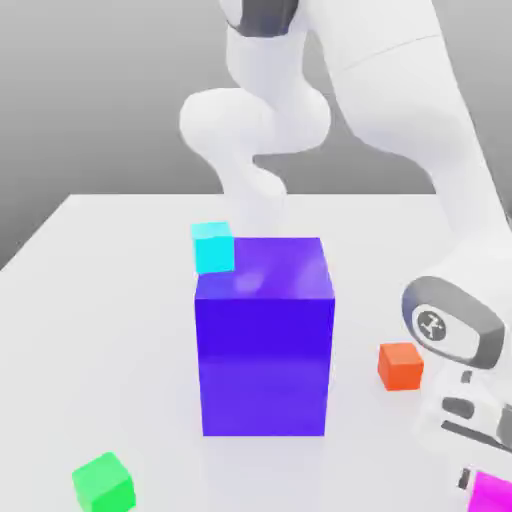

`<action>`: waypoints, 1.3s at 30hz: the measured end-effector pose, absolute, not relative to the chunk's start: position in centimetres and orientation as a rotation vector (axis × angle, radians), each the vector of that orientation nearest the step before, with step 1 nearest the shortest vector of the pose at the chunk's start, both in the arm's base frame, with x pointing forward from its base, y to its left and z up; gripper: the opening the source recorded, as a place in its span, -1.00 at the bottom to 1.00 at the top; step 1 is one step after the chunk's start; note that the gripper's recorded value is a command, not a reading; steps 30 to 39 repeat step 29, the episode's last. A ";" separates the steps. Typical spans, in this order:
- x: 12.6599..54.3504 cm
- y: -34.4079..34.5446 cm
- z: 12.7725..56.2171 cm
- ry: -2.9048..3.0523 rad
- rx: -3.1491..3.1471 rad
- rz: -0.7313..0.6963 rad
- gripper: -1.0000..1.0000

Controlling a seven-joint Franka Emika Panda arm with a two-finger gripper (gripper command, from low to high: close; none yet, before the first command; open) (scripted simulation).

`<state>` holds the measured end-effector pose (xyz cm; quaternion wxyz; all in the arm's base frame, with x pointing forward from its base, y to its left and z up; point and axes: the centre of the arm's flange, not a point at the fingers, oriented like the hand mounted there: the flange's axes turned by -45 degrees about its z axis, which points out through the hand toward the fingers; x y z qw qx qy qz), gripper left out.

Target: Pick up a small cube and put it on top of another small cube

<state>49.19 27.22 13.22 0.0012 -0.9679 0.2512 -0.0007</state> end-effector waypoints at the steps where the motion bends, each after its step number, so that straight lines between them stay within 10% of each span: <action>1: 49.2 27.2 13.2 0.788 -3.038 -0.003 -1.00; 7: 49.5 26.5 18.6 0.805 -3.036 -0.001 -1.00; 25: 48.6 -16.5 18.9 1.734 -2.619 -0.001 -1.00; 26: 48.4 -17.0 18.2 1.745 -2.611 -0.002 1.00; 39: 48.4 -17.0 18.2 1.745 -2.611 -0.002 1.00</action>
